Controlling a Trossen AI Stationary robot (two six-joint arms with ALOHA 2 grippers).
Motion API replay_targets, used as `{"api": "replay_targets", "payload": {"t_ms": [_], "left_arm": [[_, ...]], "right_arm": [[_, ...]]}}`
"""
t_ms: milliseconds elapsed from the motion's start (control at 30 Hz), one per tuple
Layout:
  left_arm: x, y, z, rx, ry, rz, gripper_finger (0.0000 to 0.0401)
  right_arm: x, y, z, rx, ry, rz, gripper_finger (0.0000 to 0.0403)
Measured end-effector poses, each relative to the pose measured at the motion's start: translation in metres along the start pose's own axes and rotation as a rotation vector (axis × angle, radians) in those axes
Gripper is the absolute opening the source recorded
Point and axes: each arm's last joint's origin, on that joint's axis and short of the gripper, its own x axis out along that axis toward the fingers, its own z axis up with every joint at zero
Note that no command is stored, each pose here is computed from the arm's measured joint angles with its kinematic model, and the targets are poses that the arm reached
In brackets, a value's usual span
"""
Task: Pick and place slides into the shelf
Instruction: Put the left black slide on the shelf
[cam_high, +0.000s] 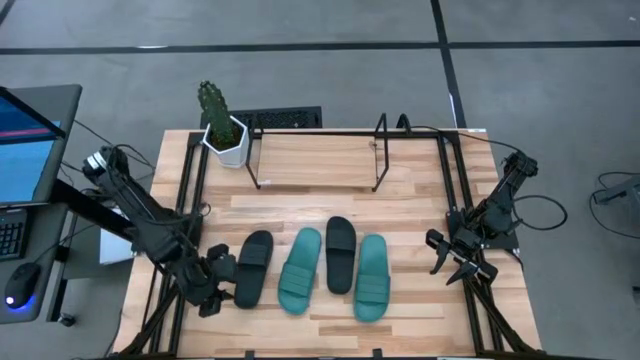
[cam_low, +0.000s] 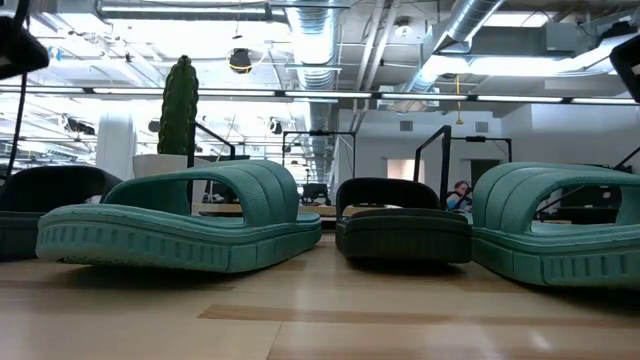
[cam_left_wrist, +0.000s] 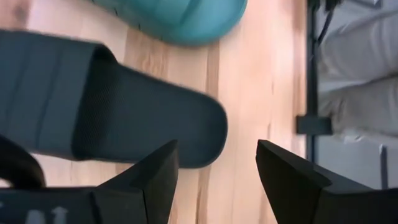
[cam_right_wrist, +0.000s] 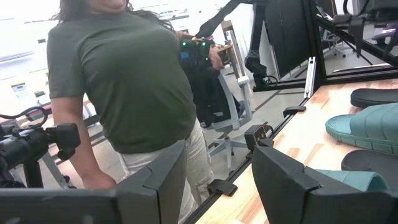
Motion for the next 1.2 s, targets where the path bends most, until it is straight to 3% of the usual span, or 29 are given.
{"api": "replay_targets", "payload": {"t_ms": [367, 833, 1067, 1200], "left_arm": [[0.033, -0.004, -0.008, 0.175, 0.159, 0.044, 0.0204], [0.059, -0.020, -0.001, 0.396, 0.159, 0.064, 0.0204], [0.066, -0.029, 0.004, 0.424, 0.165, 0.071, 0.0204], [0.071, -0.027, 0.002, 0.374, 0.188, 0.097, 0.0204]], "right_arm": [[0.000, 0.000, 0.000, 0.000, 0.000, 0.000, 0.0169], [0.000, 0.000, 0.000, 0.000, 0.000, 0.000, 0.0169], [0.000, 0.000, 0.000, 0.000, 0.000, 0.000, 0.0169], [0.000, 0.000, 0.000, 0.000, 0.000, 0.000, 0.0169]]}}
